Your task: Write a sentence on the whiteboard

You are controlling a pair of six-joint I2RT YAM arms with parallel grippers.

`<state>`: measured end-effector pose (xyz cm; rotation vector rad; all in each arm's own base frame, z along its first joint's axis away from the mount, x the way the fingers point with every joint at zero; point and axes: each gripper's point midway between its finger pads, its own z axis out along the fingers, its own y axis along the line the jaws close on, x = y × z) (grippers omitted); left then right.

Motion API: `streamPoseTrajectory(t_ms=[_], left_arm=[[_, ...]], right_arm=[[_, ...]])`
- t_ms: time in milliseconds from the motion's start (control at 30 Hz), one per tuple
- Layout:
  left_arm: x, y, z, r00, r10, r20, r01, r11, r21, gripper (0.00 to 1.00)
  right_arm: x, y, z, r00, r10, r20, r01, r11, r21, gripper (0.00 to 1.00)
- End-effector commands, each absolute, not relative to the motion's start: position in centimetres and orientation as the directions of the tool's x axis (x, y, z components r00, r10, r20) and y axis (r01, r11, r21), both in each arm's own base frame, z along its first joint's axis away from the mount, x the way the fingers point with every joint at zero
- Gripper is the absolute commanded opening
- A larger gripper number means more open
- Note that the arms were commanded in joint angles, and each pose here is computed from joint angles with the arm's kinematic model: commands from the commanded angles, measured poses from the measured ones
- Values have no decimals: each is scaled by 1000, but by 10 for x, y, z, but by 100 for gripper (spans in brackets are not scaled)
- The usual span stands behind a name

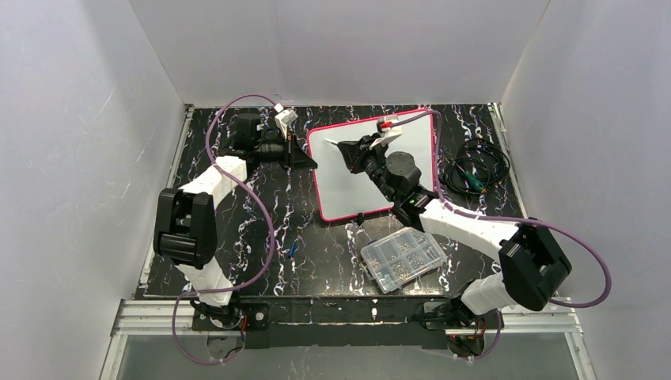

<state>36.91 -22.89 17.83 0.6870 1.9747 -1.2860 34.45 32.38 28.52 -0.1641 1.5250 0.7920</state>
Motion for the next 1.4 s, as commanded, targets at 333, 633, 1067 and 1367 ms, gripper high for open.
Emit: streamPoseTrajectory(t_ms=[333,633,1067,1367], left_arm=[[357,-233,198,-580,82,-811,780,341,-524,0],[356,-233,200,-574,80,-815,783,343,-518,0],[356,-232,204,-569,76,-819,785,348,-513,0],[356,-232,205,-566,75,-821,786,349,-510,0]], right_arm=[[359,332,311,-55,401,-915,-541,758,364,1],[349,346,287,-105,346,-932,-560,754,343,1],[334,340,256,-144,278,-950,-514,799,312,1],[336,328,260,-119,276,-954,-477,827,299,1]])
